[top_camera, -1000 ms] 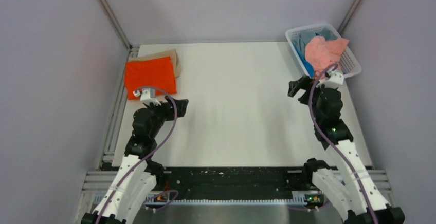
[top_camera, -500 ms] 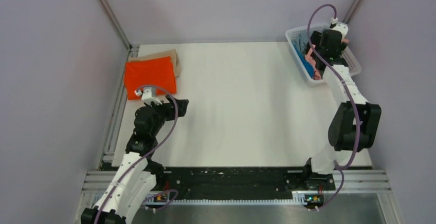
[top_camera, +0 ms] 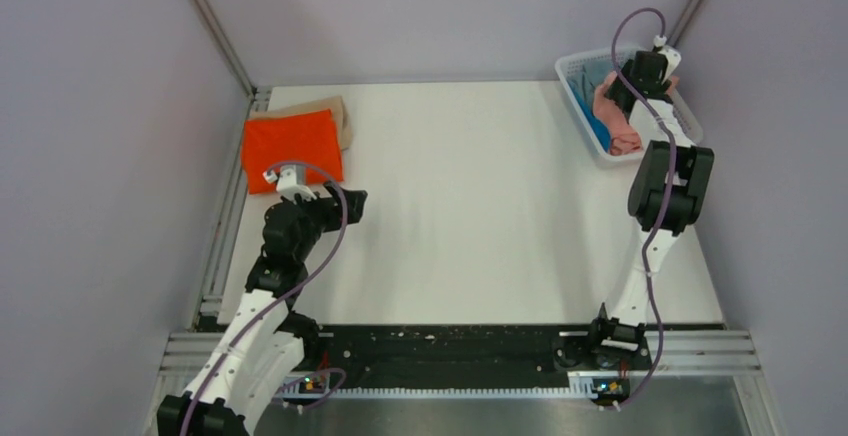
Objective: Fold and stack the t-shirts
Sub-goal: Grab crumpled tshirt from bin with the right arm
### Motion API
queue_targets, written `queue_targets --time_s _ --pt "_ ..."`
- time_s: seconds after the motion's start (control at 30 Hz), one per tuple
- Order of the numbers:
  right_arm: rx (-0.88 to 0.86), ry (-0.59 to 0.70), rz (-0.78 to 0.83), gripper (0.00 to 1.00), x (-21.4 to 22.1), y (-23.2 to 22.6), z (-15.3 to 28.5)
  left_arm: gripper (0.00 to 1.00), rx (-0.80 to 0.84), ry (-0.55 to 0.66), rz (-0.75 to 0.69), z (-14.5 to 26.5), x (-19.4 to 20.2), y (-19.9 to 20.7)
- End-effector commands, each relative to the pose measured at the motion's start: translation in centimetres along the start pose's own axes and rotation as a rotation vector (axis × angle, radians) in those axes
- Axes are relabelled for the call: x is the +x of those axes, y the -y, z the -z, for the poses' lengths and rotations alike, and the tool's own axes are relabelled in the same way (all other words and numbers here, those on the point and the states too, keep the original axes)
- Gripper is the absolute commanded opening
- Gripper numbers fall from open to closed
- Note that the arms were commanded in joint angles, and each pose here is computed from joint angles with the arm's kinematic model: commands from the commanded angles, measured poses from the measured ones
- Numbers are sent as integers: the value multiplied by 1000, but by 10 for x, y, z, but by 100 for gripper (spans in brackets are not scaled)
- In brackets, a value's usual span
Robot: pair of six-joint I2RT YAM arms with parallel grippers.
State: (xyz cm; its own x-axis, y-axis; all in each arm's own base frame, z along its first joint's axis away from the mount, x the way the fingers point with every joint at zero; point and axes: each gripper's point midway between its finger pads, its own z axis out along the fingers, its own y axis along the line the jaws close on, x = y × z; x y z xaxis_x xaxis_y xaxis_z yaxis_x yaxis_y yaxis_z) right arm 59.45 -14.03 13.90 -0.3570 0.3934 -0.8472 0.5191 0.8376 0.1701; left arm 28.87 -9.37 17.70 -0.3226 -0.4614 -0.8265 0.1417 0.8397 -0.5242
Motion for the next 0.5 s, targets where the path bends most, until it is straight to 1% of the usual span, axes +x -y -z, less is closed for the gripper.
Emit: queue_targets --time_s 0.0,0.03,0.07,0.13,0.17,0.27,0.33,0.47 --pt "-24 46 -43 51 -13 -8 -7 96 28 94 -32 0 -32 14" --pt "-26 54 -45 37 -15 -8 -7 96 25 93 -32 0 -32 14" --pt "-31 64 -45 25 -19 -10 -5 96 24 91 -32 -1 -32 14" --pt "-56 90 -40 5 -32 -14 3 96 25 86 -33 -1 -31 14" --pt "-70 105 -38 0 -40 -17 9 96 26 84 -33 -1 -31 14" --pt "-122 172 -44 0 -77 -27 43 96 22 81 -30 0 -30 14" --pt "-149 254 -52 0 -115 -29 85 96 18 78 -24 2 -29 13" --pt "-227 390 -63 0 -172 -35 172 97 23 67 -11 5 -28 15"
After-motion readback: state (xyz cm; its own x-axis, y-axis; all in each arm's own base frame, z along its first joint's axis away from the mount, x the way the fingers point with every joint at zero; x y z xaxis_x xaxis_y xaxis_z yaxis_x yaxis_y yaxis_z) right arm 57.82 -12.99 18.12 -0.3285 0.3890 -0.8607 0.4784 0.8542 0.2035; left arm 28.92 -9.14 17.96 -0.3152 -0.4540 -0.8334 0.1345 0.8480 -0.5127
